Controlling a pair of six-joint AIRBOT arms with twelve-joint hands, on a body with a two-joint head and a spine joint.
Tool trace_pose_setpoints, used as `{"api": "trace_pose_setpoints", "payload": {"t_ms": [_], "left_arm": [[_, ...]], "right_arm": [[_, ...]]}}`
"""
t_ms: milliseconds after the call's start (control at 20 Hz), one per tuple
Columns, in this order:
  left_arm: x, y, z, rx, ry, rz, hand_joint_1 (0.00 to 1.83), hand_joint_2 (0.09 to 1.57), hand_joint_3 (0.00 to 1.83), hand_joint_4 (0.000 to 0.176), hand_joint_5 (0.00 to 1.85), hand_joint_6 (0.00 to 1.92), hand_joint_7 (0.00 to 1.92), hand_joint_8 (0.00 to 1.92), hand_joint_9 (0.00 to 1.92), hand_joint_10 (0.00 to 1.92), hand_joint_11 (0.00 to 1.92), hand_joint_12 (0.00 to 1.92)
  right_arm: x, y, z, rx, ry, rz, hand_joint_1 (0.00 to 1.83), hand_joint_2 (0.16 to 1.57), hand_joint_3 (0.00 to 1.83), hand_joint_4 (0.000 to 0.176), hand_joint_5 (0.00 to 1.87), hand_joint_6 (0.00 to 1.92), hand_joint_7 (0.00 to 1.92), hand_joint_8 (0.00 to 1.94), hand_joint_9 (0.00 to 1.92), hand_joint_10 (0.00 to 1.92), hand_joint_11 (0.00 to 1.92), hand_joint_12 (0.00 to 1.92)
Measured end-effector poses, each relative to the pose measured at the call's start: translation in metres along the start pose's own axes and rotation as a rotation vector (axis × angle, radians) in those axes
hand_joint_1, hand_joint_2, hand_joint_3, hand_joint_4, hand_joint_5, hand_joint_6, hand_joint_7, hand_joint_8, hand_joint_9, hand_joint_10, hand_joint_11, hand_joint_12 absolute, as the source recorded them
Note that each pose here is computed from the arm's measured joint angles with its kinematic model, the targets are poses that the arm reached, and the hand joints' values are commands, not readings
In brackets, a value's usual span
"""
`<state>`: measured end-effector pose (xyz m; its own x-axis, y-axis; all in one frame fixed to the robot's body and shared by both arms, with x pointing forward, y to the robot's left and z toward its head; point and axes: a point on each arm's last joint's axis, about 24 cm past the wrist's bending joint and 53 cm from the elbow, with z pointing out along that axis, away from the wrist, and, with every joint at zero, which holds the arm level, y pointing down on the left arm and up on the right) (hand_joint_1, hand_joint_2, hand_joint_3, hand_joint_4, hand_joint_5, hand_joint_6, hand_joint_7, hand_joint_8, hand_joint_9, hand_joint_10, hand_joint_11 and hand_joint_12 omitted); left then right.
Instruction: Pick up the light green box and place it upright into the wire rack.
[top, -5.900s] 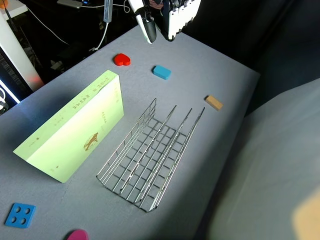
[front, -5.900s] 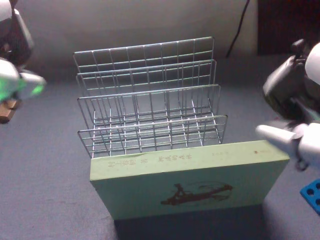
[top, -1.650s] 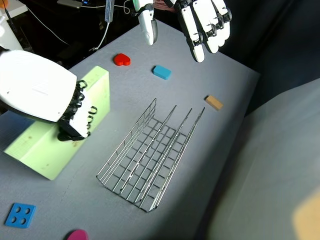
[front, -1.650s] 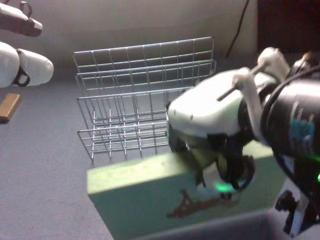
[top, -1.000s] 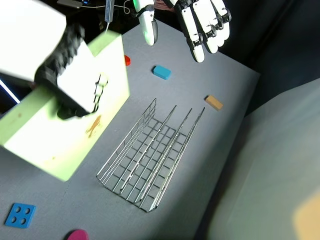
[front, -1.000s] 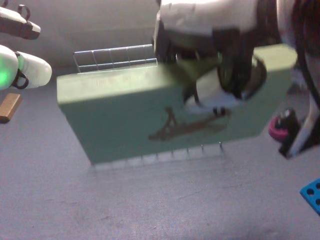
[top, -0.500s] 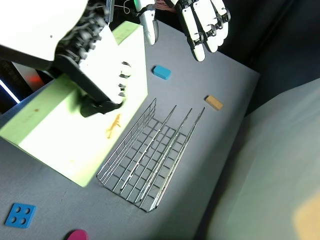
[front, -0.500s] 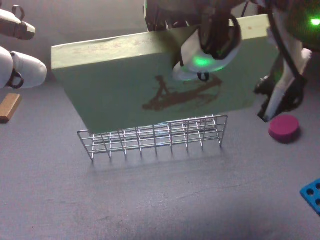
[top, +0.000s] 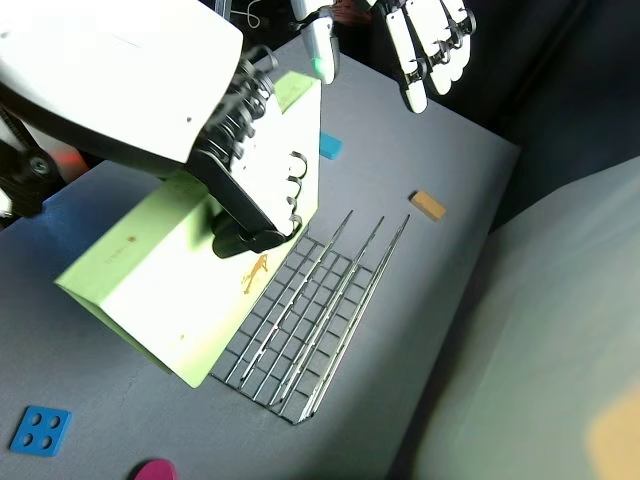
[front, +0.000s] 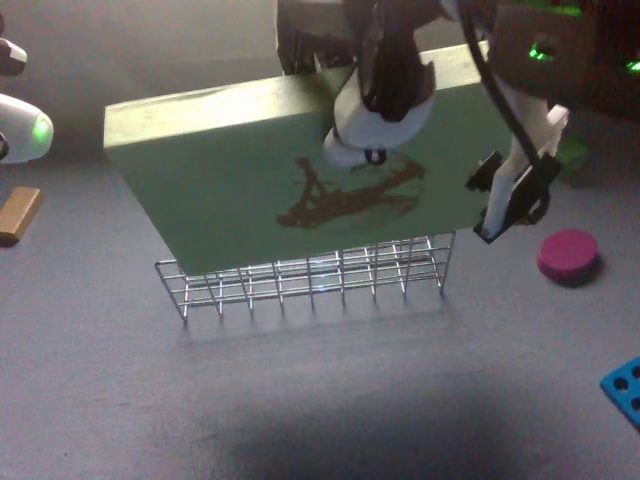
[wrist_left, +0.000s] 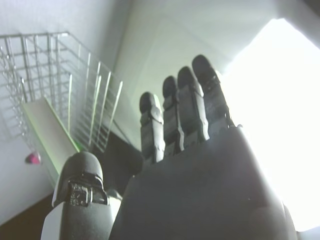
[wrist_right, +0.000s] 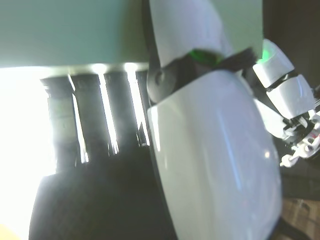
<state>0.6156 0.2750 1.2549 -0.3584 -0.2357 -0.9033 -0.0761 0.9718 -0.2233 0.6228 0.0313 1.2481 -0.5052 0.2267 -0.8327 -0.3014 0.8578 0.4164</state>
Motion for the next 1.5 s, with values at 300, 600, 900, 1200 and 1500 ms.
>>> {"api": "trace_pose_setpoints", "payload": {"t_ms": [300, 600, 900, 1200, 1500], "left_arm": [[-0.001, -0.001, 0.000, 0.006, -0.002, 0.000, 0.00, 1.28, 0.00, 0.093, 0.25, 0.00, 0.20, 0.00, 0.15, 0.00, 0.00, 0.51], [-0.001, -0.002, 0.000, 0.007, -0.003, 0.000, 0.00, 1.27, 0.00, 0.094, 0.25, 0.00, 0.21, 0.00, 0.15, 0.00, 0.00, 0.49], [-0.001, -0.002, 0.000, 0.008, -0.004, 0.000, 0.00, 1.27, 0.00, 0.094, 0.25, 0.00, 0.21, 0.00, 0.14, 0.00, 0.00, 0.51], [-0.001, -0.002, 0.000, 0.010, -0.005, 0.000, 0.01, 1.27, 0.00, 0.093, 0.24, 0.00, 0.21, 0.00, 0.15, 0.00, 0.00, 0.52], [-0.008, -0.001, 0.000, 0.007, -0.026, 0.000, 0.00, 1.27, 0.00, 0.092, 0.24, 0.00, 0.21, 0.00, 0.15, 0.00, 0.00, 0.52]], "right_arm": [[-0.008, 0.007, 0.011, -0.009, -0.029, 0.013, 1.21, 1.17, 0.00, 0.000, 0.87, 1.04, 0.91, 1.26, 0.81, 1.23, 0.67, 1.50], [-0.005, 0.010, 0.012, -0.015, -0.015, 0.030, 1.21, 1.17, 0.00, 0.000, 0.87, 1.03, 0.91, 1.26, 0.81, 1.23, 0.69, 1.51], [-0.008, 0.017, 0.023, -0.017, -0.015, 0.042, 1.21, 1.16, 0.00, 0.000, 0.88, 1.02, 0.92, 1.25, 0.82, 1.23, 0.67, 1.49], [-0.003, 0.017, 0.028, -0.019, -0.008, 0.053, 1.22, 1.16, 0.00, 0.000, 0.88, 1.01, 0.93, 1.24, 0.83, 1.21, 0.67, 1.50], [0.002, 0.010, 0.037, -0.005, 0.003, 0.066, 1.22, 1.16, 0.00, 0.000, 0.88, 1.01, 0.94, 1.23, 0.84, 1.21, 0.68, 1.50]]}}
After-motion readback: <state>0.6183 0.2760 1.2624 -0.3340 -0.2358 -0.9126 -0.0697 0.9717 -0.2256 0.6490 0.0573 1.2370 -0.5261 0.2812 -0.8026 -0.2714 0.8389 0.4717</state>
